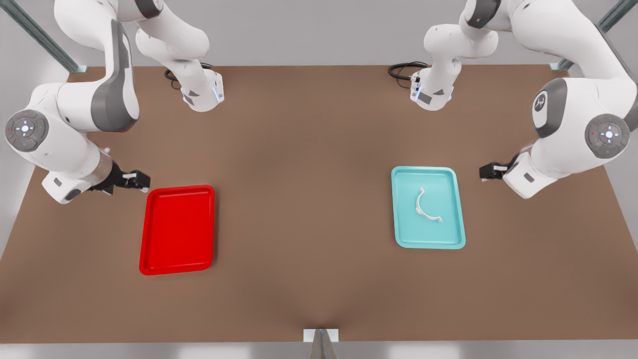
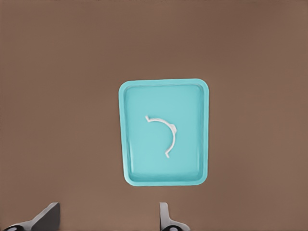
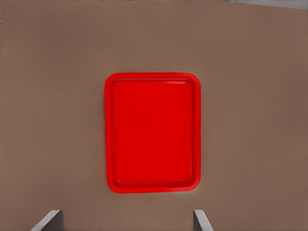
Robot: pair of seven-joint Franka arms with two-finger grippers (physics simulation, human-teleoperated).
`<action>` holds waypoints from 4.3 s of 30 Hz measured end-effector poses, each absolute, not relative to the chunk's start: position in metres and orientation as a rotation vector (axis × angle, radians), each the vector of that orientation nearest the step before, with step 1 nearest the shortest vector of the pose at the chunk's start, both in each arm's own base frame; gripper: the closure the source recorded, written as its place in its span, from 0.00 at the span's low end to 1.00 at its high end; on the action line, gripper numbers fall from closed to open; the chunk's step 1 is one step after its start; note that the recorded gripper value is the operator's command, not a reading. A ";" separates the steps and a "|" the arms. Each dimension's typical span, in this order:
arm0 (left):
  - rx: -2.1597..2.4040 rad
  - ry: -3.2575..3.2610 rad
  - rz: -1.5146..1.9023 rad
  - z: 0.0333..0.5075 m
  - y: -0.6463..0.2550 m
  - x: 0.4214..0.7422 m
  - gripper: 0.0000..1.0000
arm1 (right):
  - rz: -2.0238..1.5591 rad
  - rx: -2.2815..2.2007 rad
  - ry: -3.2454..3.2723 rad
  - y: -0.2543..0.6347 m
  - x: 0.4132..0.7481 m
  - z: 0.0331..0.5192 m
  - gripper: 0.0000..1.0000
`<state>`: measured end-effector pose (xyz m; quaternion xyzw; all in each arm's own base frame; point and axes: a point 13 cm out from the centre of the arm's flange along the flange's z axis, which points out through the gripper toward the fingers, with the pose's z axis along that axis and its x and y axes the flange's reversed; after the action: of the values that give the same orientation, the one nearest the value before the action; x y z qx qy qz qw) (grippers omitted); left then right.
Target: Take the drainage pipe clamp from the left arm, pass it to the right arm, and place it in the plate on the right side
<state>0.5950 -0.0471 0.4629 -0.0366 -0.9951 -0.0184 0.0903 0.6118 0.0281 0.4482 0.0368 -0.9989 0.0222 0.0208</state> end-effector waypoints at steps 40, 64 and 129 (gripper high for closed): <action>2.204 -2.195 0.036 0.055 -0.079 0.583 0.28 | 0.066 0.122 -3.144 0.031 0.623 0.452 0.00; 2.384 -2.015 0.053 0.039 -0.077 0.587 0.79 | 0.066 0.113 -3.143 0.026 0.623 0.451 0.00; 2.468 -0.872 0.565 0.240 -0.599 0.625 0.79 | -0.554 0.120 -3.088 0.336 0.620 0.284 0.00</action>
<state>0.6249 -0.5995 0.2399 0.8970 -0.3170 0.2052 0.2299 0.6200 0.3363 0.2839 0.0381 -0.9836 -0.1765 0.0009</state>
